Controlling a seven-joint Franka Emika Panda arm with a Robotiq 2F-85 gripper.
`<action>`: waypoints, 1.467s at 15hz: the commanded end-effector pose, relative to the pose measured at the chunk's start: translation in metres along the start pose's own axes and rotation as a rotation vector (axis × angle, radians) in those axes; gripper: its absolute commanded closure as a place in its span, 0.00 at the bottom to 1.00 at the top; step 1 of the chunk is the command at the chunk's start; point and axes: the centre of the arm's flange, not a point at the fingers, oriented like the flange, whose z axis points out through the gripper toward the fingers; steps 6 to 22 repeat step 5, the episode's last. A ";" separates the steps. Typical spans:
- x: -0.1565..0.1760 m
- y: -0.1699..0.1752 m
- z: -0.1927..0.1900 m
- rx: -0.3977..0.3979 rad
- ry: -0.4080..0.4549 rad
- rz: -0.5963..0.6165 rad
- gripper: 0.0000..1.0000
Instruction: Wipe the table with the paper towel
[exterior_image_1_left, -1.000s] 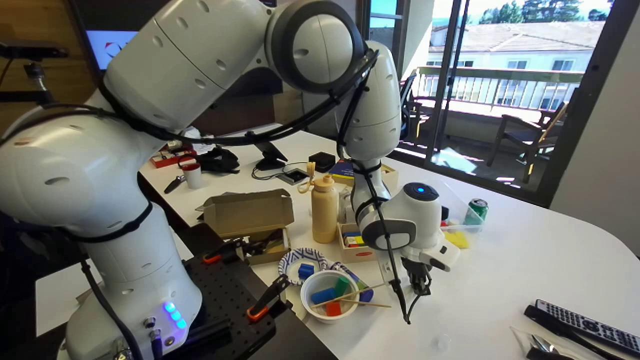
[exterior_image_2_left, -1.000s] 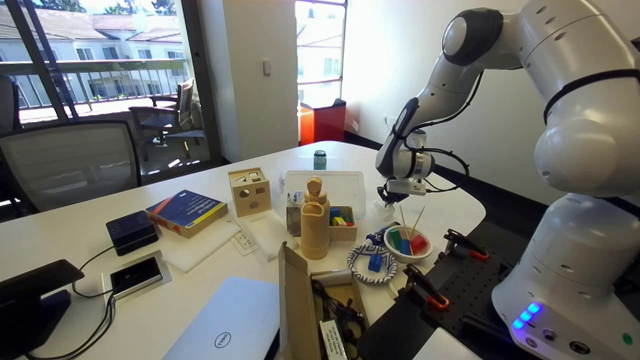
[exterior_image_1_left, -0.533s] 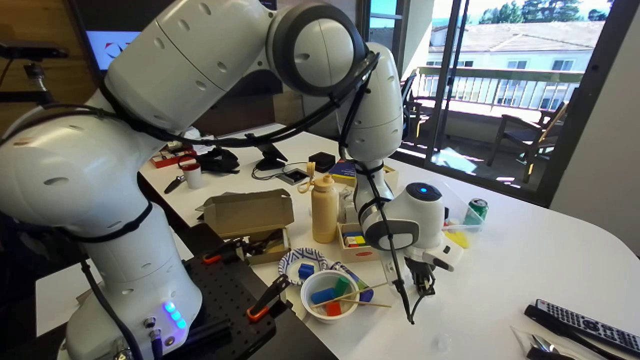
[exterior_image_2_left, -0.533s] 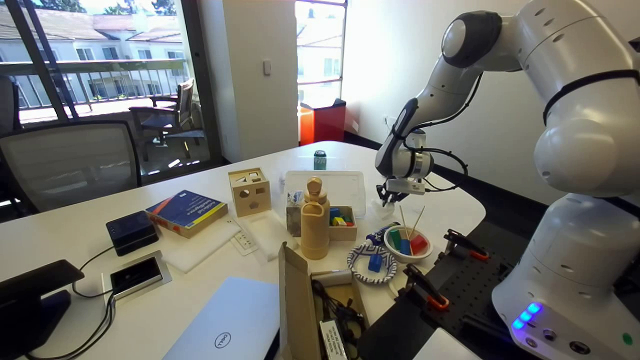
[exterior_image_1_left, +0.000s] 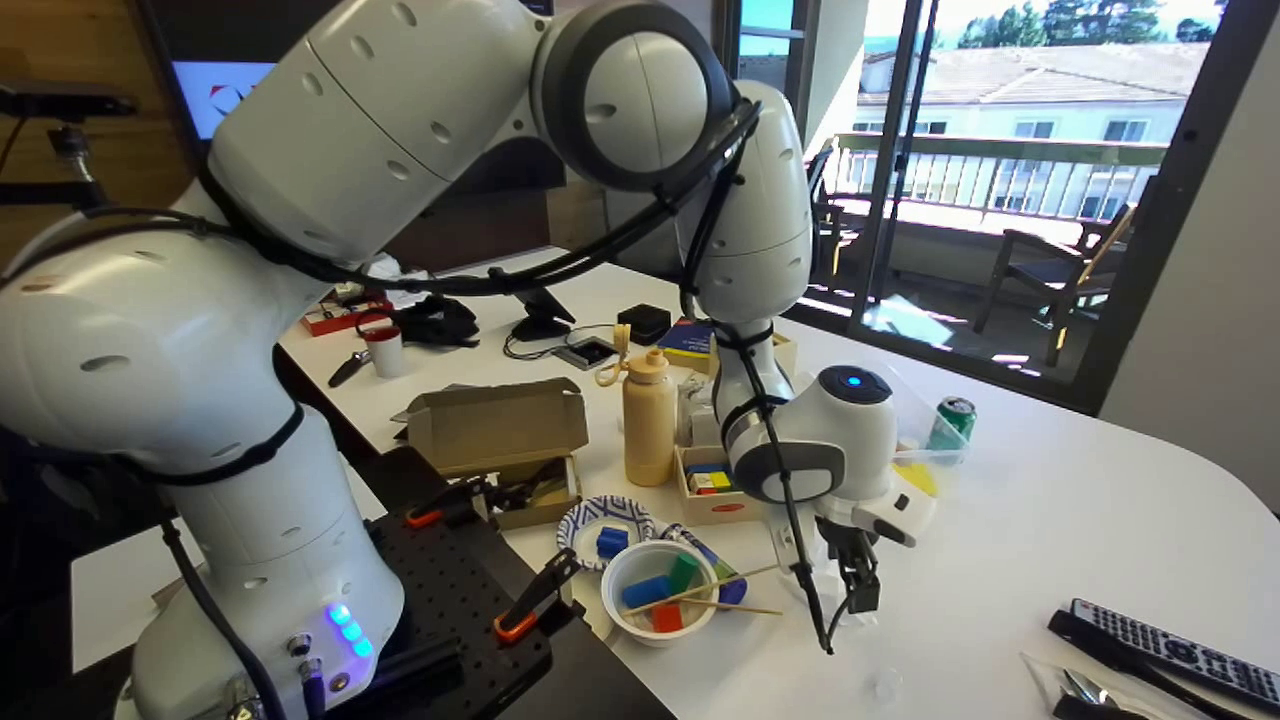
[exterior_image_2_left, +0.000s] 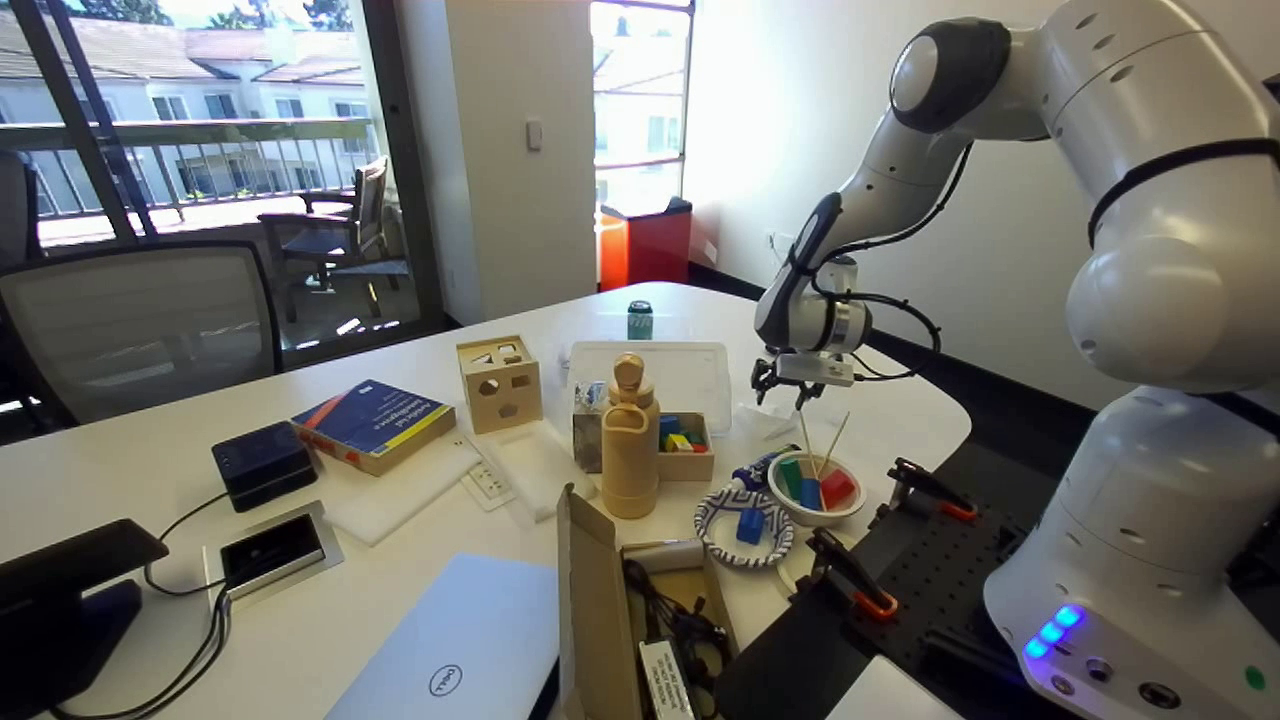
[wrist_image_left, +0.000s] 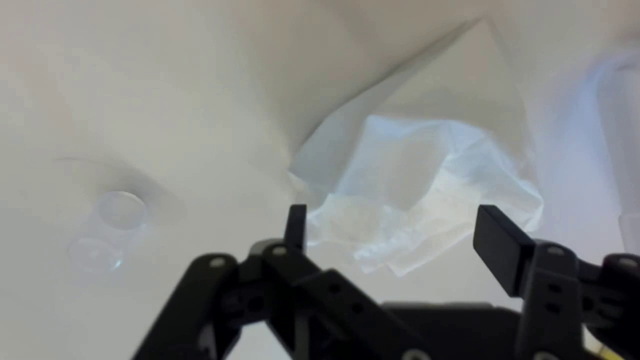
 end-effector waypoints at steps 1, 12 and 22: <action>0.001 -0.001 -0.029 0.010 -0.006 0.017 0.00; 0.000 -0.007 -0.046 0.008 0.002 0.014 0.00; 0.000 -0.007 -0.046 0.008 0.002 0.014 0.00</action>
